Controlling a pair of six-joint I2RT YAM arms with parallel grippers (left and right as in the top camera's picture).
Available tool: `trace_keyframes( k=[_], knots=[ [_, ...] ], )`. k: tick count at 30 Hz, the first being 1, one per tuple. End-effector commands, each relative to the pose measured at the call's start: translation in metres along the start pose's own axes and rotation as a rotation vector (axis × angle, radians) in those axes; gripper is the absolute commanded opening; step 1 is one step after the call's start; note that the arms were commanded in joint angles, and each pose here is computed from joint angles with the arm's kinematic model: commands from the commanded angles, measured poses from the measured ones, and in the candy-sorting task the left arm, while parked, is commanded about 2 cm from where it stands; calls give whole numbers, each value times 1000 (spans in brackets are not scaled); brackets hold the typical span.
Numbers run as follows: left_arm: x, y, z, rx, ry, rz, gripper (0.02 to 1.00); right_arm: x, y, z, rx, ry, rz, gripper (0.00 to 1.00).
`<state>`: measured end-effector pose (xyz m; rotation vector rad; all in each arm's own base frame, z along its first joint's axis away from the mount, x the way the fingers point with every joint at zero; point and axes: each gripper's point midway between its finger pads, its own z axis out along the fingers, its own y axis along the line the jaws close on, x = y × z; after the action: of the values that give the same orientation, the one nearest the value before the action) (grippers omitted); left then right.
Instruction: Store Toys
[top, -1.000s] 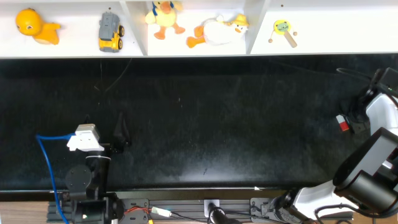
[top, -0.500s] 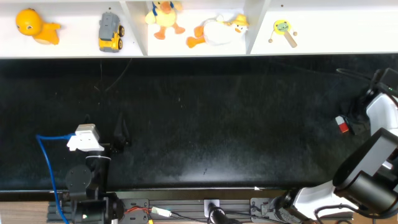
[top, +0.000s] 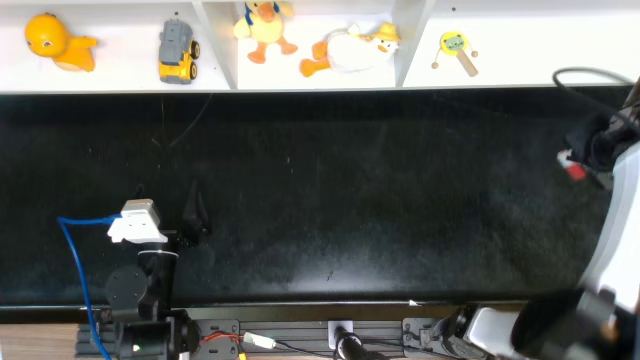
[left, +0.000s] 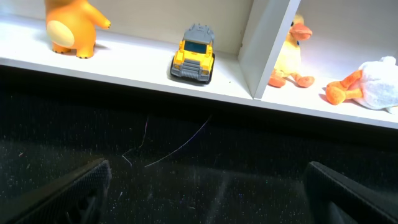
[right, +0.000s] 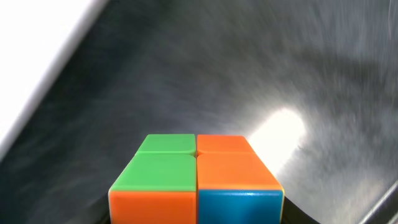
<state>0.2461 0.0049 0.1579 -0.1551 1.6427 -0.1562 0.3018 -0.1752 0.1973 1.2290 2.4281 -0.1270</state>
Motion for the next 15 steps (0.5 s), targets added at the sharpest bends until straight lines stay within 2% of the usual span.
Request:
trace_keyframes(
  k=[1,3,5,9,13,15],
  knots=[
    [0,0,0,0,-6,-20,998,3,20,-74,-161,-153,-108,47],
    [0,0,0,0,-6,-20,998,5,18,-94,-184,-207,-140,47],
    [0,0,0,0,-6,-20,998,6,16,-106,-190,-250,-212,49],
    [0,0,0,0,-6,-20,998,8,16,-101,-181,-282,-355,47],
    [0,0,0,0,-6,-20,998,6,51,-84,-341,-348,-531,49],
    [0,0,0,0,-6,-20,998,-3,65,-76,-396,-420,-552,49]
  ],
)
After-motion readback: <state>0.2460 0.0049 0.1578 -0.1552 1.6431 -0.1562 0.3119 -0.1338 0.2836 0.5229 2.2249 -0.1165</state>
